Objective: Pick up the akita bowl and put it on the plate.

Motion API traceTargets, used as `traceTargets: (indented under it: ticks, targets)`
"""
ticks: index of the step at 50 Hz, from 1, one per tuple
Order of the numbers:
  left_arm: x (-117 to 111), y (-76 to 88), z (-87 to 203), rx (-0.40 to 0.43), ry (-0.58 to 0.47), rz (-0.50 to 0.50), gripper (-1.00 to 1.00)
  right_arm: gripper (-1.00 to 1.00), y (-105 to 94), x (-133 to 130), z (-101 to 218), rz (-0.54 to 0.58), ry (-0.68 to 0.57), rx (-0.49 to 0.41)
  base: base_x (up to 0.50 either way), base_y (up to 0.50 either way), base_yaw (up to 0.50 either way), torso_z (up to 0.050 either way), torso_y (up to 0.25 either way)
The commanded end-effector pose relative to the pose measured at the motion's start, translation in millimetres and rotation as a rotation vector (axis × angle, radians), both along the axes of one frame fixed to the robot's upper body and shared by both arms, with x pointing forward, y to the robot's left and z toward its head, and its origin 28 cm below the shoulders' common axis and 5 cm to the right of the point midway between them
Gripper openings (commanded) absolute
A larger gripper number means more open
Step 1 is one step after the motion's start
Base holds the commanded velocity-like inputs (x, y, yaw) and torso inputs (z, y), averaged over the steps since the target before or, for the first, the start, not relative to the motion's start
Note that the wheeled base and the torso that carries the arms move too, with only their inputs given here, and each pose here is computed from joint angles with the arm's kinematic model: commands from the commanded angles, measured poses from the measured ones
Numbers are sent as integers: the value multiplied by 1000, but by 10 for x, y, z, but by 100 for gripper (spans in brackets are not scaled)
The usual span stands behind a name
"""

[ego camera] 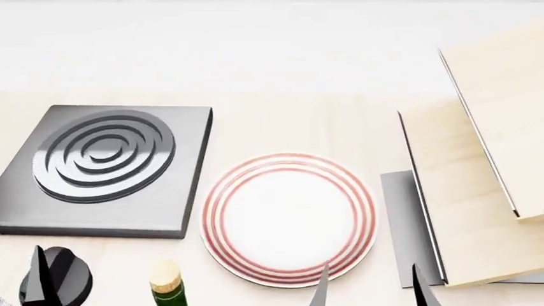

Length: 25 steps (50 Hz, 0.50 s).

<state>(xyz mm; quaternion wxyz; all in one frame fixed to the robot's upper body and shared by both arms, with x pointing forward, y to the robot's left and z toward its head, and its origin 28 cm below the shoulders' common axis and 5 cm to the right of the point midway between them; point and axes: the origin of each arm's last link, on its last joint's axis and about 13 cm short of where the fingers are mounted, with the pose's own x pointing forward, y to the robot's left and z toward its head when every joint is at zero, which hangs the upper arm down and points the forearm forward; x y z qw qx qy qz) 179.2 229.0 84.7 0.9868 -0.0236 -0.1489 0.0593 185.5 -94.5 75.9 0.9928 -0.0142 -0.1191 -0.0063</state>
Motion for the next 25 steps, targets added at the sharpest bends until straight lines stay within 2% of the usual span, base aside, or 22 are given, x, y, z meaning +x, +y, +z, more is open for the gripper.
traceTargets:
  ticks: [1,25]
  targets:
    - [-6,-2,2,1,0,0,100,100,2,-2,-1,0,2,0,195,0,0,0,0]
    - [-5,-2,0,0,-2,-1,100,100,5,-7,-2,0,-2,-2,199,0,0,0,1]
